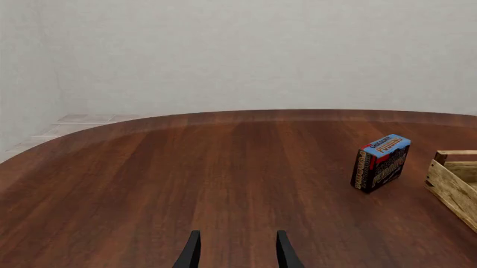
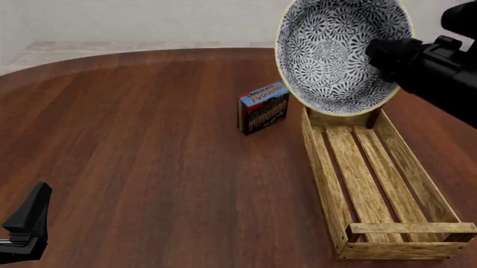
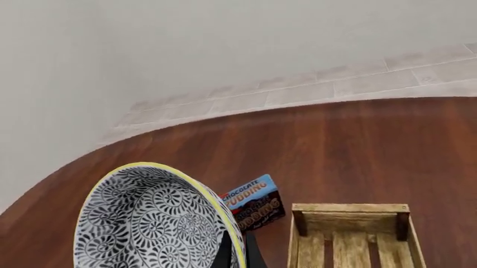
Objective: Pick up the bowl on the left and put it in the tray.
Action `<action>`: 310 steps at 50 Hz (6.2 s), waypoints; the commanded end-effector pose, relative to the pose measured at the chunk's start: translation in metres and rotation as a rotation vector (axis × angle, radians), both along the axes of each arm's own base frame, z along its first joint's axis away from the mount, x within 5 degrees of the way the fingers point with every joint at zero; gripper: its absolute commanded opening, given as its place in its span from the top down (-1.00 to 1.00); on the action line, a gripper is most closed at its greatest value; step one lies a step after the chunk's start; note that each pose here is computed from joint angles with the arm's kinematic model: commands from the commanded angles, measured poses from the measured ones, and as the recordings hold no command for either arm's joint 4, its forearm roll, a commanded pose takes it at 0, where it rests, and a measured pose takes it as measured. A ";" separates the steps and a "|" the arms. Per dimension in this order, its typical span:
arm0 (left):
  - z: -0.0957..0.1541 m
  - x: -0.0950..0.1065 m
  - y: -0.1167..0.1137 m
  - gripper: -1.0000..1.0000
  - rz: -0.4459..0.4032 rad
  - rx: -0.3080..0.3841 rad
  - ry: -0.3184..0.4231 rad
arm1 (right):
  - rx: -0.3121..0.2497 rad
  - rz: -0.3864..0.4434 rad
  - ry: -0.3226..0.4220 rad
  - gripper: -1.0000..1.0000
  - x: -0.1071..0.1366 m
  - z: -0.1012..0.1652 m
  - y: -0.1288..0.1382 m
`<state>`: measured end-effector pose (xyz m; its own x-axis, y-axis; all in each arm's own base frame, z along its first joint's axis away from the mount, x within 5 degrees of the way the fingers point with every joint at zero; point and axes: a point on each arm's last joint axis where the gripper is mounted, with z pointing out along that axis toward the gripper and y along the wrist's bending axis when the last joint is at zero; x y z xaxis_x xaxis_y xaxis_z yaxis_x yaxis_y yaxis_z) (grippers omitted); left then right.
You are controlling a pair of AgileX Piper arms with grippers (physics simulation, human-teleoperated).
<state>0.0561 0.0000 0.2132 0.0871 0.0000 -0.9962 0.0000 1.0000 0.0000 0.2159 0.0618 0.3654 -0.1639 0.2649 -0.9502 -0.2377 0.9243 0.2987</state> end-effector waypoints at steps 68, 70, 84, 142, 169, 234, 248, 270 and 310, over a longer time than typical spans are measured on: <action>0.000 0.000 0.000 -1.00 0.000 0.000 0.000 | 0.221 -0.268 0.381 1.00 0.050 -0.035 -0.040; 0.000 0.000 0.000 -1.00 0.000 0.000 0.000 | 0.226 -0.261 0.388 1.00 0.050 -0.036 -0.037; 0.000 0.000 0.000 -1.00 0.000 0.000 0.000 | 0.258 -0.275 0.433 1.00 0.048 -0.050 -0.036; 0.000 0.000 0.000 -1.00 0.000 0.000 0.000 | 0.170 -0.365 0.586 1.00 0.040 -0.108 -0.061; 0.000 0.000 0.000 -1.00 0.000 0.000 0.000 | 0.210 -0.406 0.607 1.00 0.031 -0.130 -0.068; 0.000 0.000 0.000 -1.00 0.000 0.000 0.000 | 0.271 -0.478 0.626 1.00 0.030 -0.164 -0.081; 0.000 0.000 0.000 -1.00 0.000 0.000 0.000 | 0.295 -0.487 0.639 1.00 0.030 -0.177 -0.080; 0.000 0.000 0.000 -1.00 0.000 0.000 0.000 | 0.292 -0.517 0.645 1.00 0.036 -0.186 -0.090; 0.000 0.000 0.000 -1.00 0.000 0.000 0.000 | 0.256 -0.499 0.669 -1.00 0.039 -0.191 -0.087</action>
